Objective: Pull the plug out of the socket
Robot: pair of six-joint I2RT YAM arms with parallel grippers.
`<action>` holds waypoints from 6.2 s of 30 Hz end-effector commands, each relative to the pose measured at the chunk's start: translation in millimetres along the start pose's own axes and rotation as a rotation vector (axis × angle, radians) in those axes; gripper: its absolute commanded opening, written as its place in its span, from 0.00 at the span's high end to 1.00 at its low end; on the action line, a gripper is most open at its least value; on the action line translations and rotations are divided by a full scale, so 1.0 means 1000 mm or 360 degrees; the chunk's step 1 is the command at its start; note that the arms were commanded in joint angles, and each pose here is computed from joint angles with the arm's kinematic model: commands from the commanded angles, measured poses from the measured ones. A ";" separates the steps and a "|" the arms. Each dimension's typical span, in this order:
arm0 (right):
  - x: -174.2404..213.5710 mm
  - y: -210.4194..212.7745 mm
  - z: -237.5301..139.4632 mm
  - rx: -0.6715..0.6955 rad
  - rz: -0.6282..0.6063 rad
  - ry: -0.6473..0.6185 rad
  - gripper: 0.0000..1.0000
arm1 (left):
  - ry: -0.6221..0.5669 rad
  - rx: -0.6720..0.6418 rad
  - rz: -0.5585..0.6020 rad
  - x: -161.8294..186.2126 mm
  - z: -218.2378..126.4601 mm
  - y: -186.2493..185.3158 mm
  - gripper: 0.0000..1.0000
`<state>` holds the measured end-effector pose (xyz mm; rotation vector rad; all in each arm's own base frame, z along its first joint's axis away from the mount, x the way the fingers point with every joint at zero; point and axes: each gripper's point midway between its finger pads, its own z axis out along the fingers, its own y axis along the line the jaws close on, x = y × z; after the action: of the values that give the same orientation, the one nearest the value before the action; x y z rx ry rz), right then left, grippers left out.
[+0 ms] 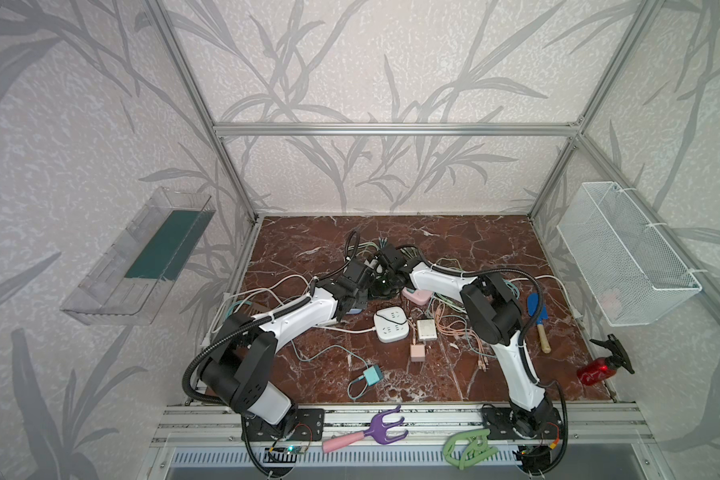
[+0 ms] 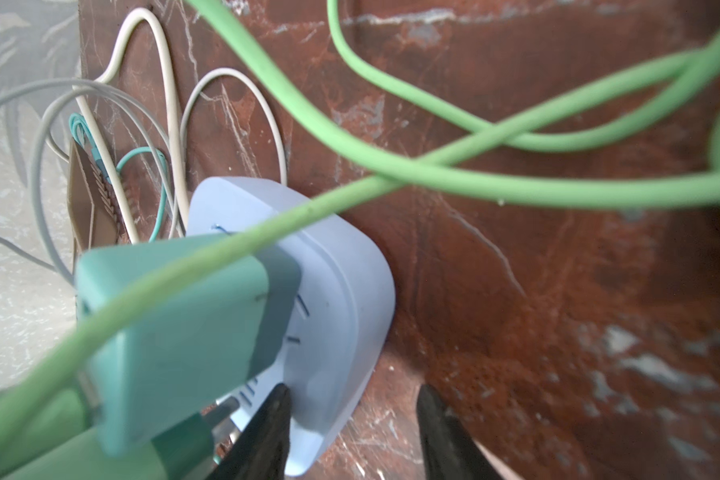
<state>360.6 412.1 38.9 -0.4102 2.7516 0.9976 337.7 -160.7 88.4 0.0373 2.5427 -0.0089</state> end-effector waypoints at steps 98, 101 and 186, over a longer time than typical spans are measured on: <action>-0.022 -0.022 -0.154 -0.0039 0.0060 -0.0435 0.47 | 0.0353 -0.0324 0.0435 0.021 -0.028 -0.051 0.33; -0.021 -0.022 -0.152 -0.0043 0.0065 -0.0431 0.47 | 0.0380 -0.0312 0.0405 0.018 -0.026 -0.048 0.33; -0.013 -0.001 -0.014 -0.0116 0.0012 -0.0086 0.67 | 0.0178 -0.0133 -0.0081 -0.035 -0.006 0.019 0.20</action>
<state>370.4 402.0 61.2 -0.3780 2.6529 1.1060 358.6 -139.5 108.8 -0.0853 2.6358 0.0804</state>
